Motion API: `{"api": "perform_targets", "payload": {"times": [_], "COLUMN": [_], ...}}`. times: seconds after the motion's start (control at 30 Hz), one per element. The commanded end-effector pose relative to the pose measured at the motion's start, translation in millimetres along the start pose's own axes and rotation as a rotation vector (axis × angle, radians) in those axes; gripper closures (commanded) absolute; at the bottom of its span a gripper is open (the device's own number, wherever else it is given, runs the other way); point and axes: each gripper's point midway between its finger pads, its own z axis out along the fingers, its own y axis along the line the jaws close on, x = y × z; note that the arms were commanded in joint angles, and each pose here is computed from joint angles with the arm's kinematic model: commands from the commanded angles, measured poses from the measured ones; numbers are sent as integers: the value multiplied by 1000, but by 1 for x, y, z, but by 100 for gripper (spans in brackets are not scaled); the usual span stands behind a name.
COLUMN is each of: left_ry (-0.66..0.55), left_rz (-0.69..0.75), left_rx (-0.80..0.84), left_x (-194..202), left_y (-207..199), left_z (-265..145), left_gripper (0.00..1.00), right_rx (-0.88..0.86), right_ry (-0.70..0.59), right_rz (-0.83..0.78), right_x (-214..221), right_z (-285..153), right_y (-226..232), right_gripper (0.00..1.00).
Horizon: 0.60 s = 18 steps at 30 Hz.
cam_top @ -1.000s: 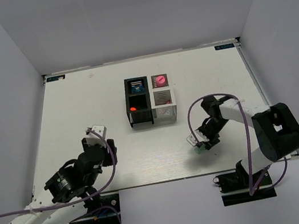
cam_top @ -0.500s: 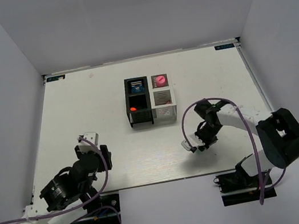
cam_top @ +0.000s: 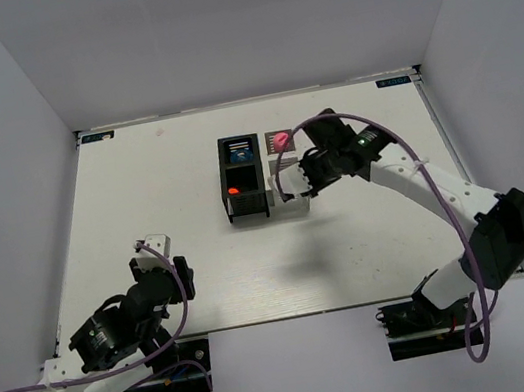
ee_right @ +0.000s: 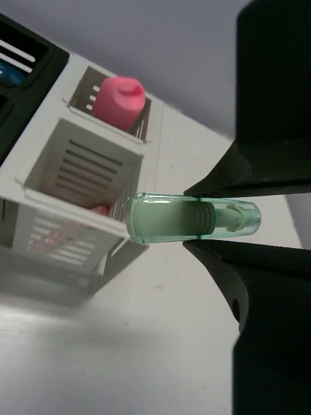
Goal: Sort the stationery into containers
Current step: Place the stationery in the storage box.
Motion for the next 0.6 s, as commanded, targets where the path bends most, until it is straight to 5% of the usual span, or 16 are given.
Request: {"api": "perform_targets", "payload": {"times": [0.0,0.37,0.57], "left_ry": [3,3,-5], "left_rz": [-2,2,-3], "left_rx": [-13,-5,0], "left_x": [1,3,2], "left_y": [2,2,1], "left_z": [0,0,0], "left_gripper": [28,28,28], "right_rx": [86,140,80], "right_ry": [180,340,346], "right_rz": [-62,-371,-427], "right_x": [13,-3,-8], "right_z": [4,37,42], "right_y": [-37,-81,-73], "right_gripper": [100,100,37]}}
